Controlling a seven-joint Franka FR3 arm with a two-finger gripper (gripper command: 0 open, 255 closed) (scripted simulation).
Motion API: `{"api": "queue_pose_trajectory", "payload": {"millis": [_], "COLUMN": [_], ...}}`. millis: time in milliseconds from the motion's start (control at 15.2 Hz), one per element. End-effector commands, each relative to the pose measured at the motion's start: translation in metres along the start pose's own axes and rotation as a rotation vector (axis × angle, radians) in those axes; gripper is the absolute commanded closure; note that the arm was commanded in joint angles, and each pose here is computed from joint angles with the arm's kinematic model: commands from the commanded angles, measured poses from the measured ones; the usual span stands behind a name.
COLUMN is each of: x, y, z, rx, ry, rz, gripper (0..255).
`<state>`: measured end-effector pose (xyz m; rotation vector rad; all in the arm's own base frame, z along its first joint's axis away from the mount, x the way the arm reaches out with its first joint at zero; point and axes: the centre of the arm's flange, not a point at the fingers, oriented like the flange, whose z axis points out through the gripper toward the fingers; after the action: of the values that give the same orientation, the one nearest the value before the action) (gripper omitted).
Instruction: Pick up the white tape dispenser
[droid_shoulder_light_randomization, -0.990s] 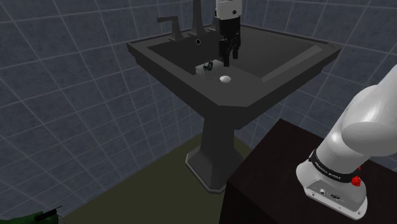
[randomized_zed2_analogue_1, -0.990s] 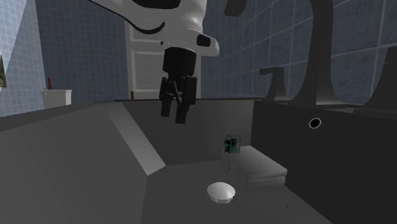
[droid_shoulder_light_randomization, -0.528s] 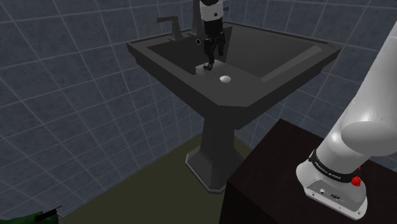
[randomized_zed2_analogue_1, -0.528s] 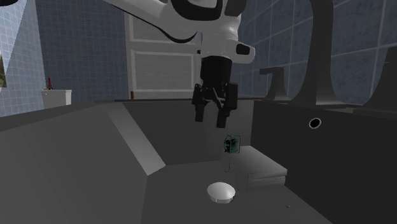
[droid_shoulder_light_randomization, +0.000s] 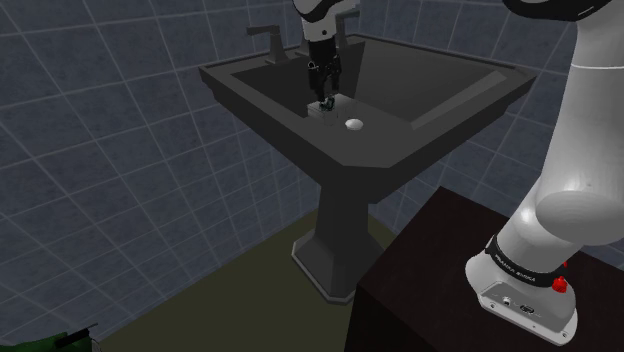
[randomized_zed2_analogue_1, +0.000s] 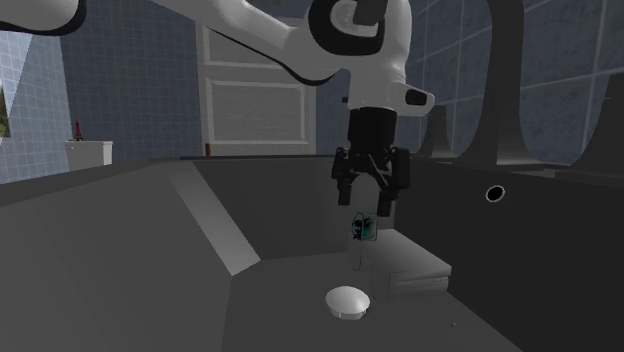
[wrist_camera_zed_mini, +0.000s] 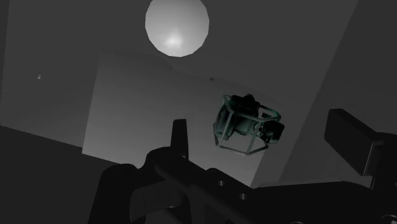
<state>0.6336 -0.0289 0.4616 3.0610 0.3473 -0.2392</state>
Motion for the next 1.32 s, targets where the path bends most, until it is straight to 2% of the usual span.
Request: {"api": "queue_pose_trajectory", "payload": {"millis": [0,132,264,330,924,1254], "x": [0.001,0.004,0.004,0.004,0.004,-0.001], "y": [0.0,-0.001,-0.001,-0.001,-0.001,0.0], "z": [0.01,0.023,0.023,0.023,0.023,-0.003], "rx": [0.0,0.0,0.0,0.0,0.0,0.0], "ry": [0.001,0.001,0.001,0.001,0.001,0.001], "rz": [0.0,0.0,0.0,0.0,0.0,0.0], "gripper": [0,0,0,255,255,255]}}
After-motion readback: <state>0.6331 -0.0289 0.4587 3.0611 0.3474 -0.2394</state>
